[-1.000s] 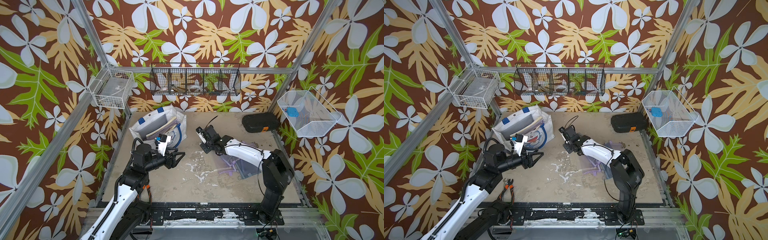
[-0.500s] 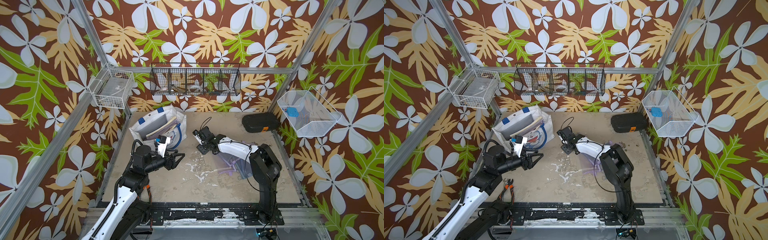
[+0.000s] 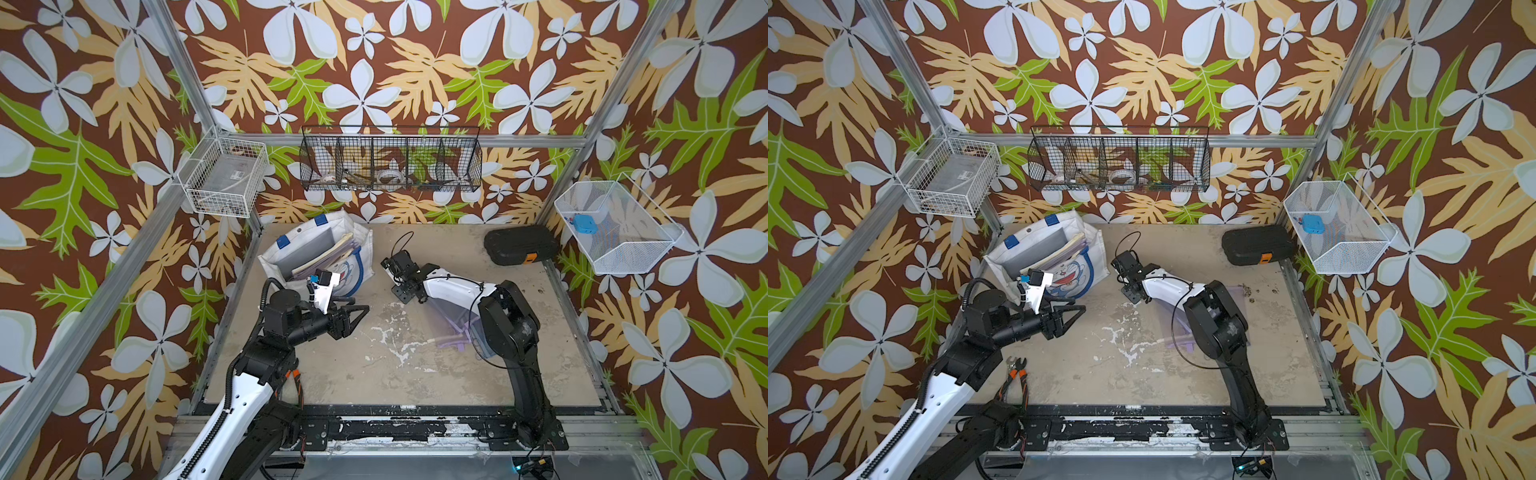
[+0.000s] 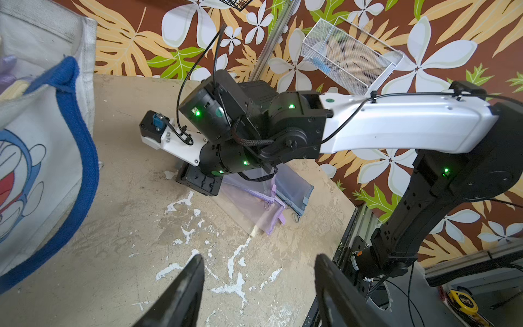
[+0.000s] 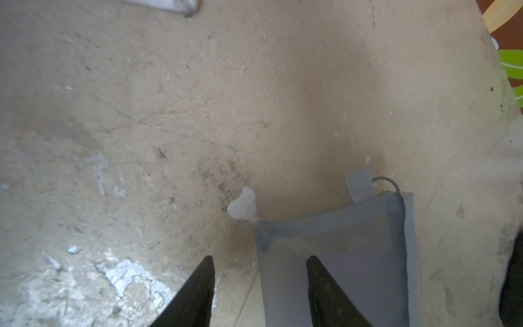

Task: Put the pencil pouch into the canvas bag
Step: Pick up the pencil case from the pencil case.

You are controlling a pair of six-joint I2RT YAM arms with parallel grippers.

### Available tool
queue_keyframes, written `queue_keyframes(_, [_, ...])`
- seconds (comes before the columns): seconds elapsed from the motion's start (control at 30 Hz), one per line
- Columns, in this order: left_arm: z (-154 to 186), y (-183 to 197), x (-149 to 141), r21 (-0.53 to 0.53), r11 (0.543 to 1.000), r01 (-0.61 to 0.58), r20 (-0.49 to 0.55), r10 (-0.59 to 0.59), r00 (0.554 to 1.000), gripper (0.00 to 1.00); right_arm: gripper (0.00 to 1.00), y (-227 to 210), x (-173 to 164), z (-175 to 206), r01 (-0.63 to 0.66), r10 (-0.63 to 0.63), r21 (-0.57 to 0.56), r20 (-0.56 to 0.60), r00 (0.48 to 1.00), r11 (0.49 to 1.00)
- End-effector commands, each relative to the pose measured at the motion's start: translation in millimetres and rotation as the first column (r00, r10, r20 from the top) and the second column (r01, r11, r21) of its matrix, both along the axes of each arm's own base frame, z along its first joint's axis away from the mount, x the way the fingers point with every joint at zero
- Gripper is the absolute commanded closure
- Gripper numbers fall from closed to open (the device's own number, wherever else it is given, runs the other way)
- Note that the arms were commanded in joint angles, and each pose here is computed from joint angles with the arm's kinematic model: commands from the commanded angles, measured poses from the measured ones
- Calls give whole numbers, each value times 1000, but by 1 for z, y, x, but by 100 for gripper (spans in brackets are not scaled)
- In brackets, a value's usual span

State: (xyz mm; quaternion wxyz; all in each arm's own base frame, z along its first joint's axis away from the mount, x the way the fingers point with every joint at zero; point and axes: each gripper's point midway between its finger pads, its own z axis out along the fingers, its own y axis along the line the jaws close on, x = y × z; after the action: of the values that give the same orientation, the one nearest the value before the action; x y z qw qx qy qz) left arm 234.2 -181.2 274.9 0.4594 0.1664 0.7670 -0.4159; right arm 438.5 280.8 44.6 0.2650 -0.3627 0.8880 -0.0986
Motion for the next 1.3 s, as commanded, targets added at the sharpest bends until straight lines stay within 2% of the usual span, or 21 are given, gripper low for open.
queue_keyframes(0.0, [7, -2, -1, -10, 1000, 14, 23, -14, 1000, 36, 48, -9, 6, -5, 17, -15, -61, 25, 1000, 998])
queue_keyframes(0.17, [7, -2, -1, -15, 1000, 11, 13, -11, 1000, 37, 55, -6, 12, -12, 18, -17, -61, 28, 999, 998])
queue_keyframes(0.33, [7, -1, -1, -15, 1000, 10, 13, -10, 1000, 37, 80, -3, 16, -14, 19, -18, -56, 24, 1000, 998])
queue_keyframes(0.53, [5, -1, 0, -9, 1000, 7, 13, -7, 1000, 37, 98, 0, 8, -11, 11, -11, -9, 0, 1000, 1000])
queue_keyframes(0.63, [3, -1, 0, -9, 1000, 7, 9, -7, 1000, 37, 100, 5, -1, 11, -5, 5, 40, 4, 1000, 999])
queue_keyframes(0.8, [-3, 0, 0, 9, 1000, 4, 14, -4, 1000, 37, 100, 15, -28, 71, -59, 55, 215, 23, 998, 975])
queue_keyframes(0.93, [1, -6, -7, -26, 998, 53, 49, -52, 997, 36, 100, 19, -59, 109, -149, 144, 339, 40, 989, 929])
queue_keyframes(1.1, [17, -18, -28, -184, 965, 188, 139, -164, 977, 37, 100, 27, -105, 164, -313, 285, 504, 134, 949, 805])
queue_keyframes(1.17, [18, -20, -31, -193, 958, 212, 154, -184, 971, 37, 100, 29, -123, 186, -375, 339, 546, 171, 925, 749])
queue_keyframes(1.27, [14, -21, -31, -183, 957, 223, 157, -196, 968, 36, 100, 29, -140, 209, -432, 383, 564, 210, 899, 704])
